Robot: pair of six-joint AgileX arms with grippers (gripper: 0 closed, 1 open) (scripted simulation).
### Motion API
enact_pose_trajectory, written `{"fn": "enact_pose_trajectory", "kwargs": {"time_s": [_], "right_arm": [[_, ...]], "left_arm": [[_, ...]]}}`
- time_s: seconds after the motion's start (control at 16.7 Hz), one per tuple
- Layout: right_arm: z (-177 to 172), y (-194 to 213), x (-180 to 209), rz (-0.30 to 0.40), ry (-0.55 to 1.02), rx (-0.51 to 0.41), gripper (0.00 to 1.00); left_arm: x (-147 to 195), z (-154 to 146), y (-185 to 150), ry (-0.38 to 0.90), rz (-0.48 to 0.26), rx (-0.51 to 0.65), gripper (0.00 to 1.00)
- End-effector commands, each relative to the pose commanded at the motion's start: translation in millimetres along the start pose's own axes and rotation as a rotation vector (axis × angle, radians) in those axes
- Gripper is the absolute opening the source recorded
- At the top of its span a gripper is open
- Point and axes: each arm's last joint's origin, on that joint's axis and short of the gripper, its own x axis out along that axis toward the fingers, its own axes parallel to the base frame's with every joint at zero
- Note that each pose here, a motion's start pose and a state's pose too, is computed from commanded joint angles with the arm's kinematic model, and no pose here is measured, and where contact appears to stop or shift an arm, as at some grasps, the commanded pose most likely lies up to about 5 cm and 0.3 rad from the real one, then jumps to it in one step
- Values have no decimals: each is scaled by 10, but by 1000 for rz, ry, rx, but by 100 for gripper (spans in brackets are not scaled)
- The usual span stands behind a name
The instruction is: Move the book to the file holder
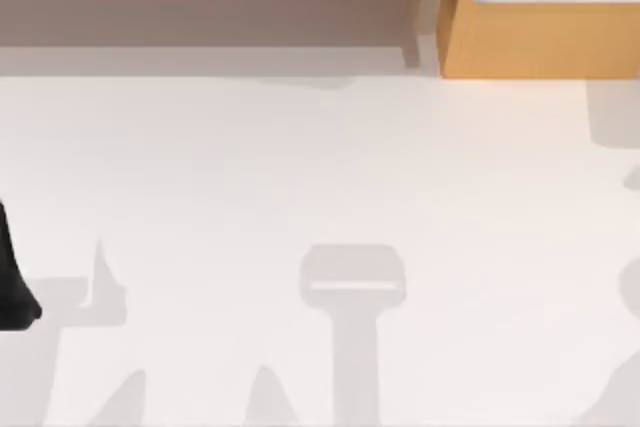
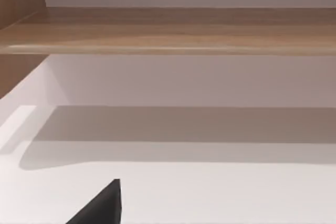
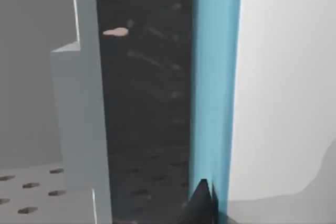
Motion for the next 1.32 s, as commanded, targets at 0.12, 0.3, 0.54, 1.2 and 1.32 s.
{"fn": "enact_pose_trajectory", "kwargs": {"time_s": [0.12,0.3,0.54,1.2,1.32], "right_arm": [[-19,2,-1,1,6,-1,0],[-11,19,79,4,5,-1,0],[-2,27,208,2,1,1,0],[-3,31,298,0,0,0,38],[-3,31,298,0,0,0,53]], "left_arm": [[0,0,0,0,0,0,100],[0,0,0,0,0,0,100],[0,0,0,0,0,0,100],[0,0,0,0,0,0,100],[0,0,0,0,0,0,100]]}}
